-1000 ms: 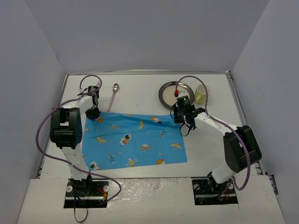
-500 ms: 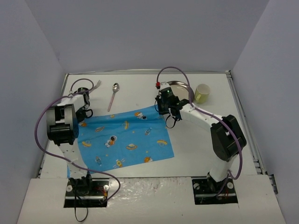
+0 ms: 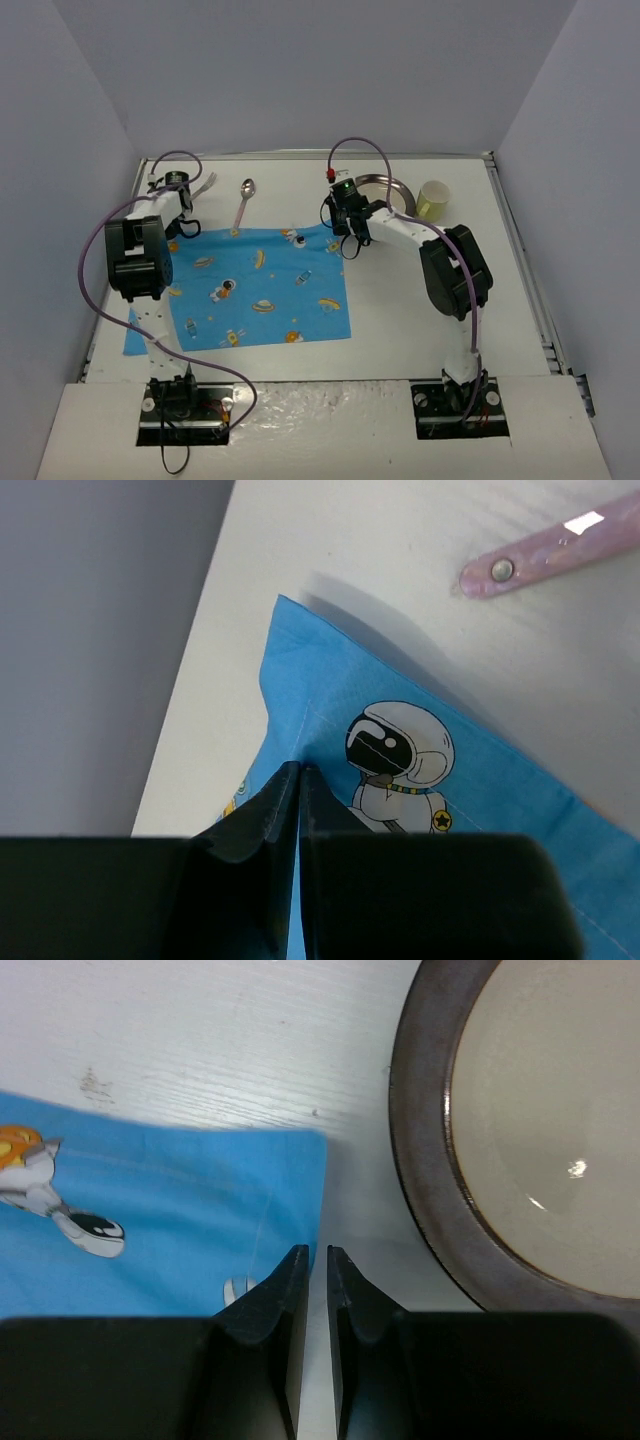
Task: Set the dinner table for one person
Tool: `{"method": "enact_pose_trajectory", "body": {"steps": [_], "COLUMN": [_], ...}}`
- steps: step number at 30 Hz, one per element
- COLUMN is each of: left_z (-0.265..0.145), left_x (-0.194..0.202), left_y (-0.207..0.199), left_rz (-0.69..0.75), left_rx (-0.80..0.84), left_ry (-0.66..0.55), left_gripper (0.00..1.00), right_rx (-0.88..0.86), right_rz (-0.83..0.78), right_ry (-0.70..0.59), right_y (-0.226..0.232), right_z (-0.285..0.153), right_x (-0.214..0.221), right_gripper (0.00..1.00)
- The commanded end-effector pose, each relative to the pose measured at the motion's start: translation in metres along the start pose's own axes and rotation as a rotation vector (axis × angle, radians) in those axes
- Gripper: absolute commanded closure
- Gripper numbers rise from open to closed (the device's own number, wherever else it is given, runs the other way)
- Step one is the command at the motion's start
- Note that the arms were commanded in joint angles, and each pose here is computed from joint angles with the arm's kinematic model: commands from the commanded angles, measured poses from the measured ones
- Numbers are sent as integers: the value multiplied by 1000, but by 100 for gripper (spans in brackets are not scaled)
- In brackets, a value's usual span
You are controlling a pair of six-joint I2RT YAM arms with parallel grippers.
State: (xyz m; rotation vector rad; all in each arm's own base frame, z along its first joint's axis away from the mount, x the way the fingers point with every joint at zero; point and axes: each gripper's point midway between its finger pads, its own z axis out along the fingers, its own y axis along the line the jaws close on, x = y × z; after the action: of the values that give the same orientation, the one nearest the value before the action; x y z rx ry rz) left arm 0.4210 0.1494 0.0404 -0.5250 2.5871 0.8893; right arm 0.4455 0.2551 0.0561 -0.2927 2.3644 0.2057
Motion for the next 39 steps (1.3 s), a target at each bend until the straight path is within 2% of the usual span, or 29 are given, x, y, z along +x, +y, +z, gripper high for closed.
{"method": "enact_pose_trajectory", "body": {"steps": [1,5,6,8,9,10,11,15,20,29,39], "left_z": [-44,-72,-84,-98,-114,-124,-130,-150,-165,-180,-174], "left_x": [-59,-50,-46,-32,-28,-23,-16,31,76,108,117], "left_y": [42,52,56,55,59,60,59,53,58,69,64], "left_rz": [-119,-150,-162,-164,-175,-182,-189,-190,-224,-263,-254], "left_rx": [-10,38,54,88,122,149,169,271,348,395,399], "left_ry": [-174,-193,-205,-213,-234,-240,-234,-145,-143,-164,-141], "left_gripper": [95,68,58,39,25,17,15,9,3,3,3], "right_rx": [65,87,84,73,49,27,7,-34,-73,-91,-116], "right_rz": [36,22,12,-17,-31,-40,-44,-57,-96,-155,-197], "right_ry": [-72,-62,-68,-54,-64,-63,-56,-10,68,168,274], "right_y": [-15,-14,-11,-8,1,7,13,30,53,84,113], "right_z": [-21,-41,-50,-60,-71,-78,-82,-95,-99,-108,-124], "right_x": [-31,-22,-21,-7,-5,-1,5,44,99,177,230], "right_gripper": [83,59,54,50,50,49,49,49,49,49,49]}}
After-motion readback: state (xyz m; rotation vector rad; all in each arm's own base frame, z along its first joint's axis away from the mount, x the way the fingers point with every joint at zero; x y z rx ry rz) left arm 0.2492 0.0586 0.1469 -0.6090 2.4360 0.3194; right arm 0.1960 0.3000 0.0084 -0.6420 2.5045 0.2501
